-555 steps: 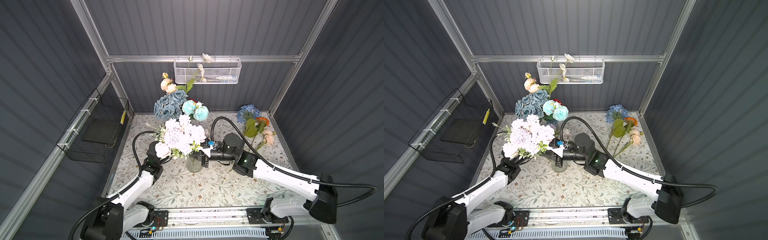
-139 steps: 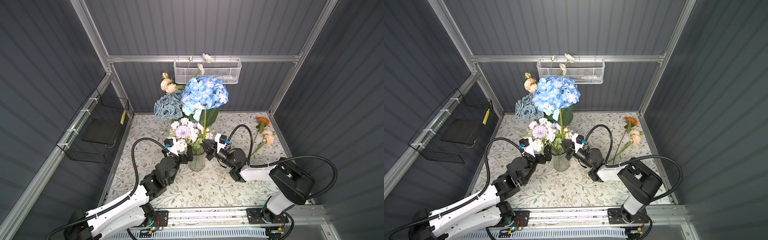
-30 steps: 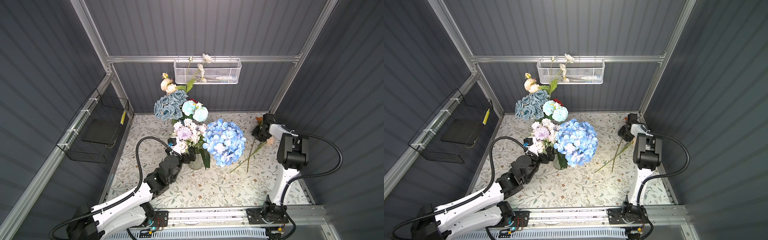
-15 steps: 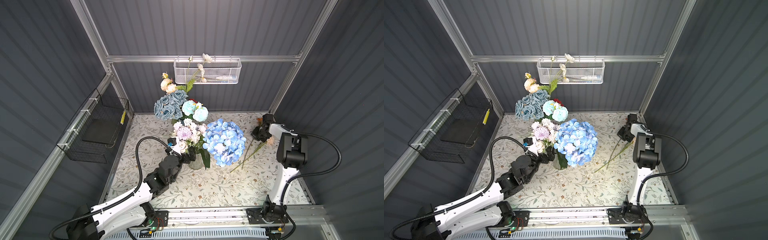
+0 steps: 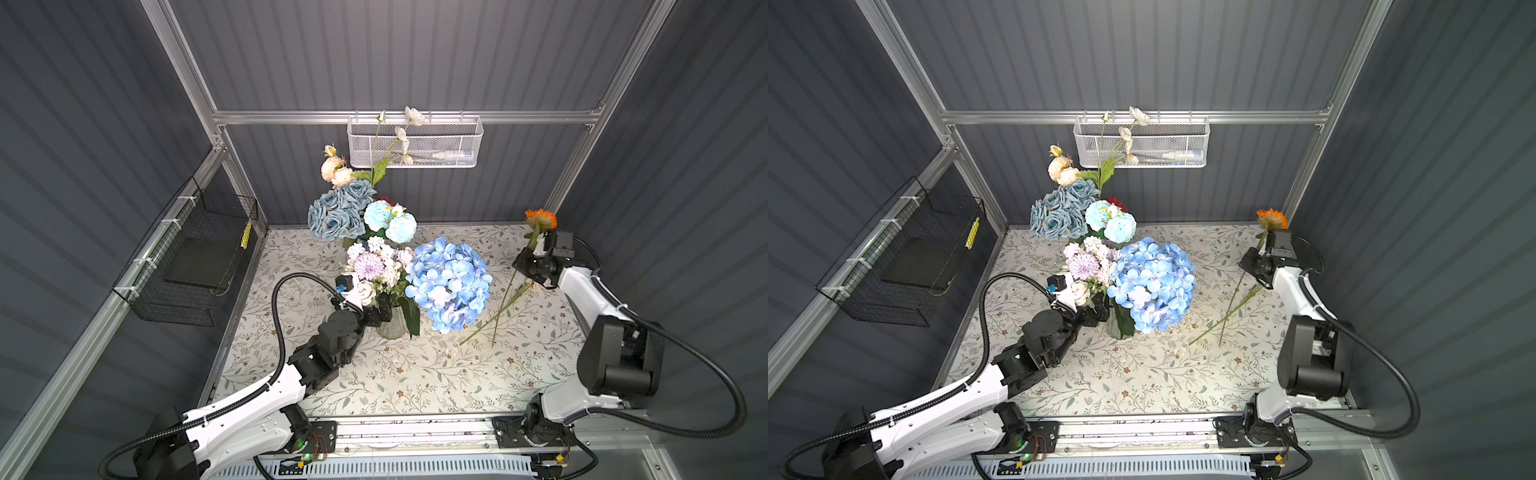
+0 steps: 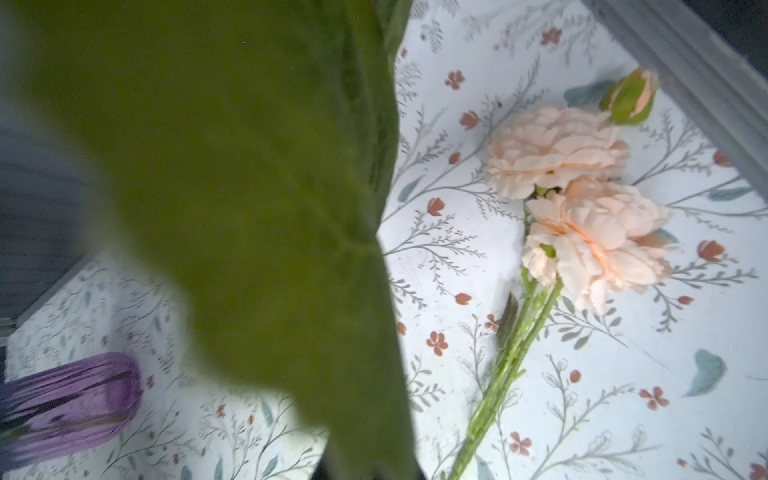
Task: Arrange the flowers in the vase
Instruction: 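Carry the sunflower over the clear vase held by the left gripper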
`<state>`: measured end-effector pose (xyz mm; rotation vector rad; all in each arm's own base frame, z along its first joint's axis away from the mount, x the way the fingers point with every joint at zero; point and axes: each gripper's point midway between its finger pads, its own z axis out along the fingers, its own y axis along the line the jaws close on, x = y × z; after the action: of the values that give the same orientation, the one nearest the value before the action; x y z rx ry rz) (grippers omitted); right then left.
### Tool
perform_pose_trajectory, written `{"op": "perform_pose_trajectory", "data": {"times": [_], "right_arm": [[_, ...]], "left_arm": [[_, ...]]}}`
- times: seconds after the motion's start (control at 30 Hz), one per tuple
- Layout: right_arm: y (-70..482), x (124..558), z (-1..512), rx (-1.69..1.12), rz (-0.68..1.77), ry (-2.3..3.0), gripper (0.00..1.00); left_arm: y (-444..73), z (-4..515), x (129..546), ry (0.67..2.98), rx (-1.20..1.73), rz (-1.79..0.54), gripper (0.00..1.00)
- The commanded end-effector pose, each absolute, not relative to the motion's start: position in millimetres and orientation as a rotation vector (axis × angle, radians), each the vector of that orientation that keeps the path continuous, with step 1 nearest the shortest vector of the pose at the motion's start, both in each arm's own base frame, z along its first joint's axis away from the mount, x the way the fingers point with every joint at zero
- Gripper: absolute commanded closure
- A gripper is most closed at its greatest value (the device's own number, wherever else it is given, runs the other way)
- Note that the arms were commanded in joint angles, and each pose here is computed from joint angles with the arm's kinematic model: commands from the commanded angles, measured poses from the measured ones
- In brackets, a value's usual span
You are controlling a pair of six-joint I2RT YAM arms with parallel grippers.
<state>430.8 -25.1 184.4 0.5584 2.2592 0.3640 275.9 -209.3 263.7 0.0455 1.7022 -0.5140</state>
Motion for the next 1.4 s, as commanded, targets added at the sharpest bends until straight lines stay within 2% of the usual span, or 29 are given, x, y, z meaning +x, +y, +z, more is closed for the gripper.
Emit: {"op": "perform_pose_trajectory", "data": {"times": [0.0, 0.17, 0.33, 0.63, 0.83, 1.03, 1.37], "right_arm": [[-1, 424, 244, 0.379, 0.384, 2.1, 1.0], [33, 387, 330, 0.207, 0.401, 1.903, 1.0], [77, 330, 424, 0.015, 0.53, 1.642, 1.0], [136, 232, 530, -0.271, 0.882, 1.386, 1.0], [170, 178, 559, -0.433, 1.129, 1.222, 1.0], [208, 156, 562, -0.56, 1.274, 1.12, 1.0], [296, 130, 549, -0.83, 1.268, 1.047, 1.0]], "left_arm": [[-212, 276, 278, 1.669, 0.022, -0.556, 0.01], [-212, 277, 277, 1.668, 0.023, -0.559, 0.01], [-212, 278, 278, 1.663, 0.014, -0.56, 0.01], [-211, 281, 279, 1.659, 0.014, -0.554, 0.01], [-212, 283, 280, 1.658, 0.015, -0.546, 0.01], [-215, 286, 281, 1.663, 0.031, -0.541, 0.01], [-216, 290, 280, 1.664, 0.044, -0.545, 0.01]]}}
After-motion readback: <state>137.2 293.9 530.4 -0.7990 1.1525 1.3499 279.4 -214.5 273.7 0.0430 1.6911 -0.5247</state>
